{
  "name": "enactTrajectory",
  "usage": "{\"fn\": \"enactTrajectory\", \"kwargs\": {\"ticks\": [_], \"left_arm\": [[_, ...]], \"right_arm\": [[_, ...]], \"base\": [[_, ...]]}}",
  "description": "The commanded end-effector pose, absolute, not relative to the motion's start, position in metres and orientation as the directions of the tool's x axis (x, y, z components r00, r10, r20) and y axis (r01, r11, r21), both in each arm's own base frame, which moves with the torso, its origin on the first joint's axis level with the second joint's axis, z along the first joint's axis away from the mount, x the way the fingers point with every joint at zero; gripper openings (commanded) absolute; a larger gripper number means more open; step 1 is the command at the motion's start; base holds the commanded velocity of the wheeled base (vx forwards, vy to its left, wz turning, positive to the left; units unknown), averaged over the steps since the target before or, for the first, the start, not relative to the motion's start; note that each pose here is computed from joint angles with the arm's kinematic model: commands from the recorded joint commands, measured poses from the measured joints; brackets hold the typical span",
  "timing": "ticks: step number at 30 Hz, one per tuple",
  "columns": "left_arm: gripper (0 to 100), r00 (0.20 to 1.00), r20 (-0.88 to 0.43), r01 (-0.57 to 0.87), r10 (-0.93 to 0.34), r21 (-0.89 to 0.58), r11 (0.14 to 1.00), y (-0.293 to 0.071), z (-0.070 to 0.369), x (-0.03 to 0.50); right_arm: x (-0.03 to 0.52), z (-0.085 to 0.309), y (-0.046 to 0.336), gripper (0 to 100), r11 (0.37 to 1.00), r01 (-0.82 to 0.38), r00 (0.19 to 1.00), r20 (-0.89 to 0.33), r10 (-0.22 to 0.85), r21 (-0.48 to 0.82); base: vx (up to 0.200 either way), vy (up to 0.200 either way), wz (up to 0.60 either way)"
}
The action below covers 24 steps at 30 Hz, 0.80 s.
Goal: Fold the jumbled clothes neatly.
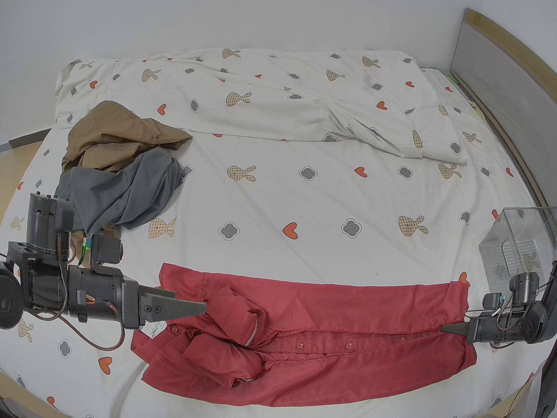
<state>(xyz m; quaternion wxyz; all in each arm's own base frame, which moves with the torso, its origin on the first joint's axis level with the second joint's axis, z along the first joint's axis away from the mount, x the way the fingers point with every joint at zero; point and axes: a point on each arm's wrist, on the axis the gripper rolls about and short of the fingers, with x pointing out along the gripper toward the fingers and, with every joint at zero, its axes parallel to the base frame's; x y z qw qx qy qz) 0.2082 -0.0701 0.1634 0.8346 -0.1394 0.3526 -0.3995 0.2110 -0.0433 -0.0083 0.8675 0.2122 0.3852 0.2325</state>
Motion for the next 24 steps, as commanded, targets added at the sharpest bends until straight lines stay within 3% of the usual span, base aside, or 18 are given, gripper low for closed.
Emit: {"fn": "enactTrajectory", "kwargs": {"ticks": [1, 7, 11, 14, 18, 24], "left_arm": [[100, 0.43, -0.48, 0.566, -0.765, -0.517, 0.642, -0.07, 0.162, 0.209], [100, 0.426, -0.484, 0.561, -0.764, -0.521, 0.643, -0.071, 0.161, 0.211], [100, 0.426, -0.486, 0.559, -0.763, -0.521, 0.644, -0.071, 0.161, 0.212], [100, 0.426, -0.487, 0.559, -0.763, -0.522, 0.645, -0.071, 0.161, 0.213], [100, 0.426, -0.486, 0.559, -0.763, -0.521, 0.644, -0.071, 0.161, 0.212], [100, 0.424, -0.489, 0.557, -0.762, -0.523, 0.645, -0.071, 0.16, 0.213]], "right_arm": [[0.202, 0.03, -0.032, 0, 0.835, -0.25, 0.668, -0.537, 0.515, 0.49], [0.203, 0.057, -0.021, 0, 0.91, -0.133, 0.639, -0.667, 0.382, 0.393], [0.213, 0.081, -0.017, 0, 0.966, -0.042, 0.631, -0.743, 0.222, 0.253], [0.21, 0.102, -0.013, 0, 0.969, -0.054, 0.635, -0.741, 0.22, 0.241], [0.207, 0.128, -0.019, 0, 0.978, -0.062, 0.564, -0.802, 0.199, 0.2], [0.212, 0.149, -0.044, 0, 0.998, -0.028, 0.608, -0.792, 0.057, 0.05]], "base": [[0.0, 0.0, 0.0], [0.0, 0.0, 0.0], [0.0, 0.0, 0.0], [0.0, 0.0, 0.0], [0.0, 0.0, 0.0], [0.0, 0.0, 0.0]]}}
